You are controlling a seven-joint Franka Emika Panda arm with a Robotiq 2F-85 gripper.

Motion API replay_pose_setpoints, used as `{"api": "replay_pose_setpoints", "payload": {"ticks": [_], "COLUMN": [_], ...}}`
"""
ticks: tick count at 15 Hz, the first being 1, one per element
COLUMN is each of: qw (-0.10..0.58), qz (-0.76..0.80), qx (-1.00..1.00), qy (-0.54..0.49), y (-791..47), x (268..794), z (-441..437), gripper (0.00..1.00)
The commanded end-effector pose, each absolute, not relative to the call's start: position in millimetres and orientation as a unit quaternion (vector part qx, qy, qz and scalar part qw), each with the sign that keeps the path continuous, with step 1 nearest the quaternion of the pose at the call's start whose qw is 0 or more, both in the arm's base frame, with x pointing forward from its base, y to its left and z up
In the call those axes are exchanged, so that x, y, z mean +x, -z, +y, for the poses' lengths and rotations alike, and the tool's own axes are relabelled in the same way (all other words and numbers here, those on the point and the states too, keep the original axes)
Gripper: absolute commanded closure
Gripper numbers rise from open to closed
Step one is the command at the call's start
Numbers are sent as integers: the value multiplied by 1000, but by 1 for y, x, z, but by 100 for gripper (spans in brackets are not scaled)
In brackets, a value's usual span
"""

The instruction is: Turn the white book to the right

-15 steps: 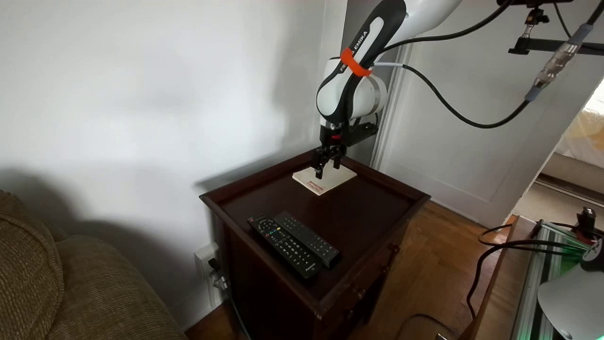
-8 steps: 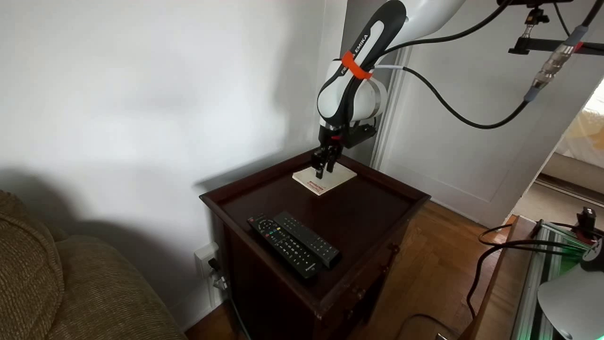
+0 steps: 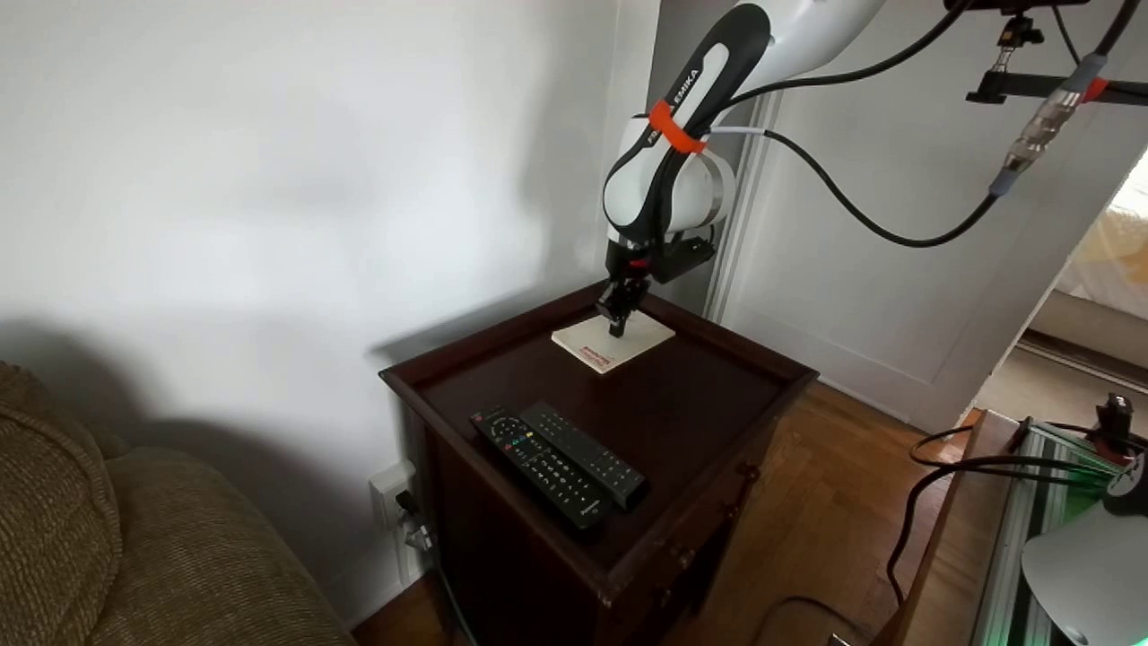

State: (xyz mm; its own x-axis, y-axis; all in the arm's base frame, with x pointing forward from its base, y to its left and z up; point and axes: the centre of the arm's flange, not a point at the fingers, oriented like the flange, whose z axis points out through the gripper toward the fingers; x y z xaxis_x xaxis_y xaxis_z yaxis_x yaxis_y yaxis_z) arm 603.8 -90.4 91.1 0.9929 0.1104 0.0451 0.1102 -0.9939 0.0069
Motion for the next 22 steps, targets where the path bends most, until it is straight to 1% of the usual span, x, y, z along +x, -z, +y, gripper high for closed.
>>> {"api": "replay_pose_setpoints", "payload": {"ticks": [1,12,22], "qw": [1,-1,-8], "qz": [62,53,31], "qx": [998,998,998], "qy": [-13,40,57], "y": [-77,-74,-61], "x": [604,565,530], "z": [-94,-93,-84], "gripper": [100,100,100]}}
